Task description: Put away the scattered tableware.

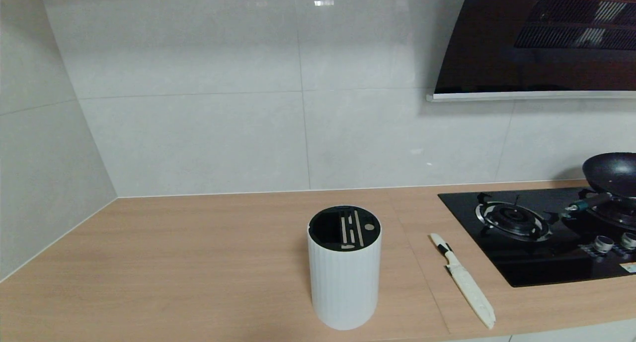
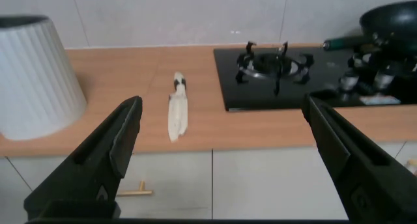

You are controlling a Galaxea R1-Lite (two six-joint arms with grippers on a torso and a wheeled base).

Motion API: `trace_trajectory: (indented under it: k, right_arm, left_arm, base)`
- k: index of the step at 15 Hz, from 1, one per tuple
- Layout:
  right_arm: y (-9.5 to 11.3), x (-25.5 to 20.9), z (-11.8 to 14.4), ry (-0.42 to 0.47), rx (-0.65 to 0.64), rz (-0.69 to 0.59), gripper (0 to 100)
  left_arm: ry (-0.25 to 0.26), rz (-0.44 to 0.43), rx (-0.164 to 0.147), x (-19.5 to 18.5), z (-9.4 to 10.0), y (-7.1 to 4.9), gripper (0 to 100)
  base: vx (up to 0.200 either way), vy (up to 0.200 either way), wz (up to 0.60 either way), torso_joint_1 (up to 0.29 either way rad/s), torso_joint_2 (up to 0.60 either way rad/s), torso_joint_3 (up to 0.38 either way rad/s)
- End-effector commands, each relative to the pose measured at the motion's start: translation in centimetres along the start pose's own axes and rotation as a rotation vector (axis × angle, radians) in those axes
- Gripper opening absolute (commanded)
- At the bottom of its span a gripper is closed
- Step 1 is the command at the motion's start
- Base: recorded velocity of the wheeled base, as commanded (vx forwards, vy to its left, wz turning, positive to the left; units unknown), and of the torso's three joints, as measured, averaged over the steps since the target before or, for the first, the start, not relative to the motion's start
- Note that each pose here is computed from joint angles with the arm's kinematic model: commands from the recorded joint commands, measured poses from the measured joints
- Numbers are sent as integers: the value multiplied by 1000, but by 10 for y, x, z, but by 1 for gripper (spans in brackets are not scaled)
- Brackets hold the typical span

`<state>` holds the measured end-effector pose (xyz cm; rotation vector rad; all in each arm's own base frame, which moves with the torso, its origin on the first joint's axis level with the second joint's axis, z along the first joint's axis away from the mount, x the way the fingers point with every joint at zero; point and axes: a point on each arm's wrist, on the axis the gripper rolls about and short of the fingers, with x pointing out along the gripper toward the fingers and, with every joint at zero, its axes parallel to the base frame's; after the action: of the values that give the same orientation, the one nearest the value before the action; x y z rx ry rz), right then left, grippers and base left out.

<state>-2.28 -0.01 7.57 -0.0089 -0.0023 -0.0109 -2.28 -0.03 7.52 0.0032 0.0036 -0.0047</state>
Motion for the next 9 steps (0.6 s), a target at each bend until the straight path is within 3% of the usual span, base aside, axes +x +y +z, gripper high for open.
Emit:
trace_trajectory:
  k: [1,5,9]
  right_arm:
    - [0,0,0,1,0,0,100]
    - [0,0,0,1,1,0,100]
    - [0,0,0,2,-2,0,100]
  left_arm:
    - [-1,0,0,0,0,0,100]
    - [-1,0,0,0,0,0,100]
    - [-1,0,0,0,0,0,100]
  base:
    - [0,0,0,237,-491,-251]
    - [0,0,0,195,-392,-201]
    - [0,0,0,15,-27,-15]
